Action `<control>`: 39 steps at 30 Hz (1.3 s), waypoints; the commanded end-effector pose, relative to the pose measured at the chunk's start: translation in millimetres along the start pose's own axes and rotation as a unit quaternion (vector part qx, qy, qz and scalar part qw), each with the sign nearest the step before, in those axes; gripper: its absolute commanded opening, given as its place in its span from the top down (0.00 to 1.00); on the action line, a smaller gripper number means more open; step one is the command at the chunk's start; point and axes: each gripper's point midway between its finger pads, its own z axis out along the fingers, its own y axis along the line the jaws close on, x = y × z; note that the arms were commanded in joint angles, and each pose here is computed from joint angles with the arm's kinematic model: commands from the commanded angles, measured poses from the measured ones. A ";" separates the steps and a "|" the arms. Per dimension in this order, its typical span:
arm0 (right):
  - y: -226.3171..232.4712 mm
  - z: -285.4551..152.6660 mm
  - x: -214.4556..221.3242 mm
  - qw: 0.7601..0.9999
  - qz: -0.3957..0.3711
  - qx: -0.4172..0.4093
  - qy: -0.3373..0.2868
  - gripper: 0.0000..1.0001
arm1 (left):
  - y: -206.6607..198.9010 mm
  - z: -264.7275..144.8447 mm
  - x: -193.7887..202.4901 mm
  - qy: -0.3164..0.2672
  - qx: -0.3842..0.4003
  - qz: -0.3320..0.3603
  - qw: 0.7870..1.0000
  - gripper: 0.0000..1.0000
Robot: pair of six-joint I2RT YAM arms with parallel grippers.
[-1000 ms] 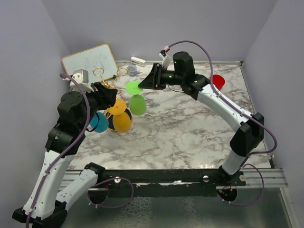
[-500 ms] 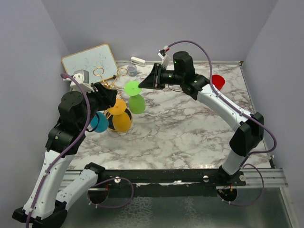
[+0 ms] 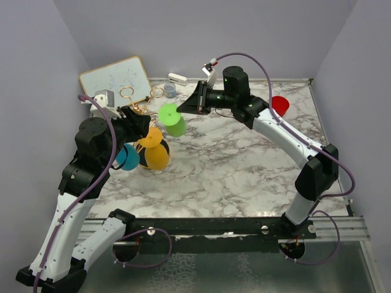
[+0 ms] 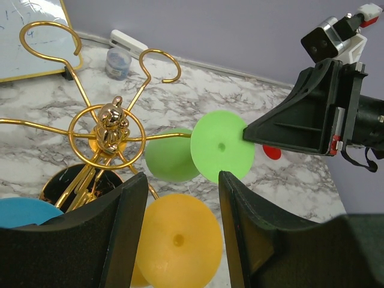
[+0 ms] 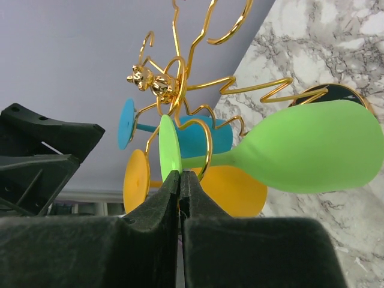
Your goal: Take the wine glass off the wine glass rack
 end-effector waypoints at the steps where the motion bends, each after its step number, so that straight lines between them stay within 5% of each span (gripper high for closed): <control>1: 29.7 -4.1 -2.8 0.999 0.000 -0.048 -0.003 0.99 | -1.4 -4.5 -10.3 -0.019 -0.002 -0.006 1.000 0.47; 39: 30.9 15.7 9.4 0.998 0.012 -0.058 0.038 0.99 | -7.7 -9.5 -21.1 -0.027 0.005 -0.010 1.000 0.46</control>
